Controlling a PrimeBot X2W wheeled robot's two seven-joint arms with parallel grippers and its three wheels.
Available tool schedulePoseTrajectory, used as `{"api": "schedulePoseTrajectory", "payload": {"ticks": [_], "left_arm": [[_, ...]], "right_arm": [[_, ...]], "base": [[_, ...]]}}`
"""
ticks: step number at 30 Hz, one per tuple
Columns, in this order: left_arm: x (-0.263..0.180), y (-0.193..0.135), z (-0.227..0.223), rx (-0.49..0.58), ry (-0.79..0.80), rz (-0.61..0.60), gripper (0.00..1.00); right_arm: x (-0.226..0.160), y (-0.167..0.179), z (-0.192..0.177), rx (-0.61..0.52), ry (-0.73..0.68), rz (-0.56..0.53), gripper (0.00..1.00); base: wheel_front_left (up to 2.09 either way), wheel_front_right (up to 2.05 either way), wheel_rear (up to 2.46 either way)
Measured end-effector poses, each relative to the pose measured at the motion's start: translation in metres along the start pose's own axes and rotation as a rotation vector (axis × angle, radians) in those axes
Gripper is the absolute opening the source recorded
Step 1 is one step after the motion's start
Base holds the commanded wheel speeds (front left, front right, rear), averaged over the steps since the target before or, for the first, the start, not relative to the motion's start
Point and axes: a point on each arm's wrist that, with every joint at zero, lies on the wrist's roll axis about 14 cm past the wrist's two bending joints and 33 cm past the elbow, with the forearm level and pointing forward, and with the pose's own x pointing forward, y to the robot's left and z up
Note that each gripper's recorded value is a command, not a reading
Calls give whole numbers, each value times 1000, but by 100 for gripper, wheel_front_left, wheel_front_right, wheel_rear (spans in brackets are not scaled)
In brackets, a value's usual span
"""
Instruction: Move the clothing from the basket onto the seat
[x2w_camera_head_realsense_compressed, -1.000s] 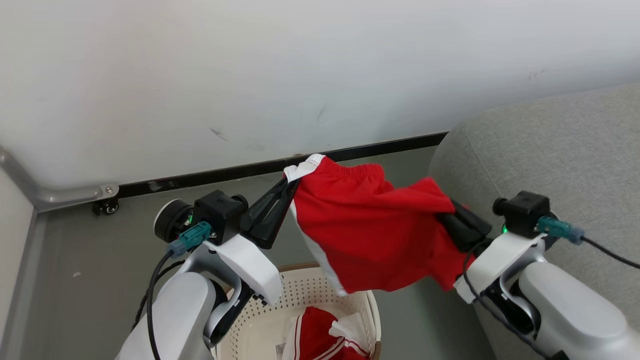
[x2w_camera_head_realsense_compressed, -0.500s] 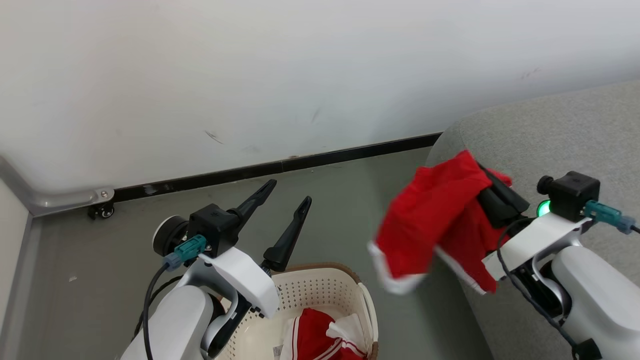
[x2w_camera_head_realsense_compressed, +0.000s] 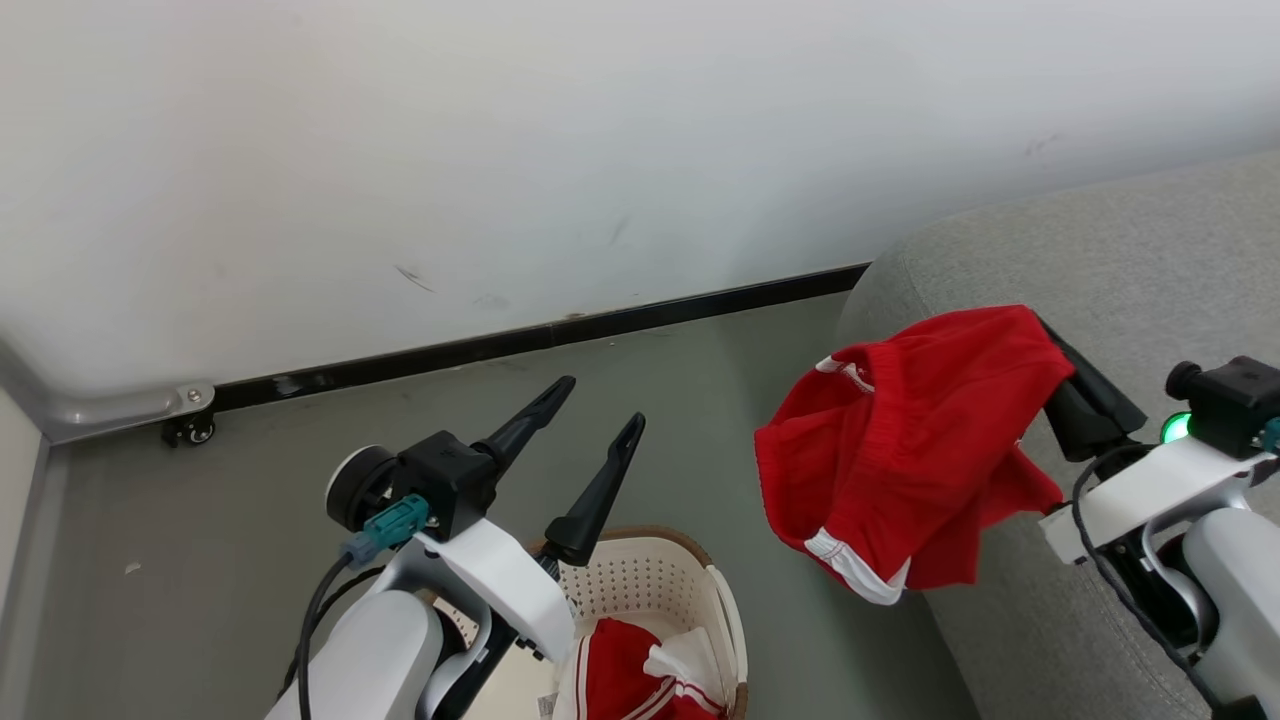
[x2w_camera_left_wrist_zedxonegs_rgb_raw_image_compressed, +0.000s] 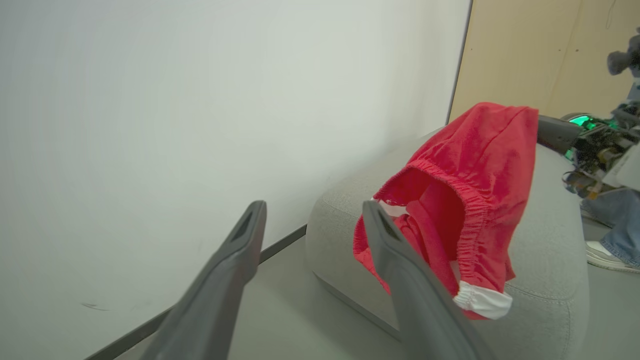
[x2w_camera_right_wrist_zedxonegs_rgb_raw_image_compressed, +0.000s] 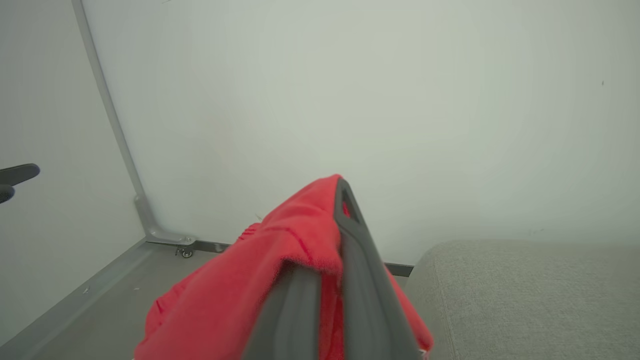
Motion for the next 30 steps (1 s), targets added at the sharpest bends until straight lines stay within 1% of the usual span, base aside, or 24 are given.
{"api": "schedulePoseTrajectory", "payload": {"ticks": [10,19,30], "left_arm": [[7,-27,-7,-18,10,-82,100],[13,-59,-15,-43,23,-175,100],[21,-98,-19,-79,25,-298,100]], "right_arm": [[-21,-35,10,-47,-22,-90,0],[-45,-60,16,-62,-31,-167,0],[-77,-86,14,-65,-21,-265,0]], "base": [[0,0,0],[0,0,0],[0,0,0]]}}
